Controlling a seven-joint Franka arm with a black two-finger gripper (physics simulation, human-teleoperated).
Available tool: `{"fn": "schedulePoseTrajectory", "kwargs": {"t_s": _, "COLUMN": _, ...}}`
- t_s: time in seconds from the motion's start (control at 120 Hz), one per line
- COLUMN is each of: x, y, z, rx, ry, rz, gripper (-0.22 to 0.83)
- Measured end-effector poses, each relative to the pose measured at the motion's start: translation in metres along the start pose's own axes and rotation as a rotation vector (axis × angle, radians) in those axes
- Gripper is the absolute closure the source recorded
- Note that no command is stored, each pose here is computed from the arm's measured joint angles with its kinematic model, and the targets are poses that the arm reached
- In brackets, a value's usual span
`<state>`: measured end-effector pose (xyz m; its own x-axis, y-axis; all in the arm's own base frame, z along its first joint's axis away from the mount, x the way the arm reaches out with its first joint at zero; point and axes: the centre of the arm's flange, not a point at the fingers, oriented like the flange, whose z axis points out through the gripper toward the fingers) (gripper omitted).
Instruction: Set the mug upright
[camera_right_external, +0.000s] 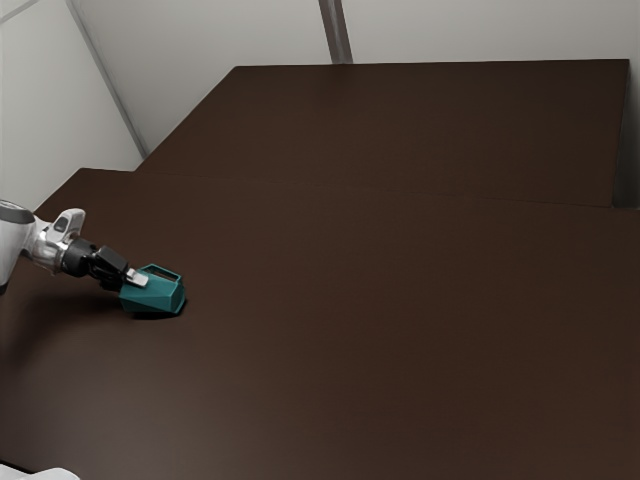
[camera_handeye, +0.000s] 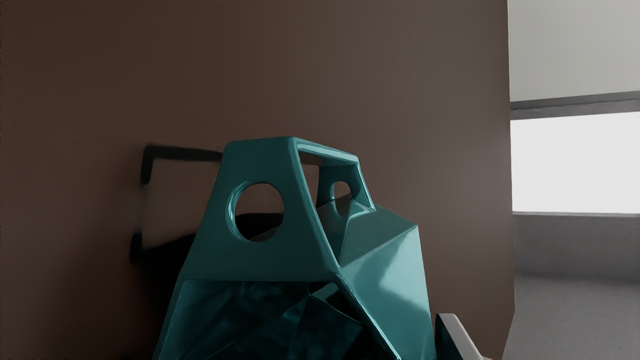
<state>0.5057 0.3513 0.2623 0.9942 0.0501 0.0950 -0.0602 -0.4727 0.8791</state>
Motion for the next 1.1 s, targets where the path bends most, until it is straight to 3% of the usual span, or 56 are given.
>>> {"fn": "schedulePoseTrajectory", "kwargs": {"t_s": 0.225, "x": 0.002, "y": 0.003, "z": -0.001, "rx": -0.010, "ry": 0.014, "rz": 0.017, "gripper": 0.75}}
{"fn": "schedulePoseTrajectory", "kwargs": {"t_s": 0.575, "x": 0.023, "y": 0.054, "z": 0.000, "rx": 0.076, "ry": -0.024, "rz": 0.102, "gripper": 0.78}}
{"fn": "schedulePoseTrajectory", "kwargs": {"t_s": 1.1, "x": 0.054, "y": 0.210, "z": 0.083, "rx": 0.614, "ry": -0.231, "rz": 0.349, "gripper": 0.78}}
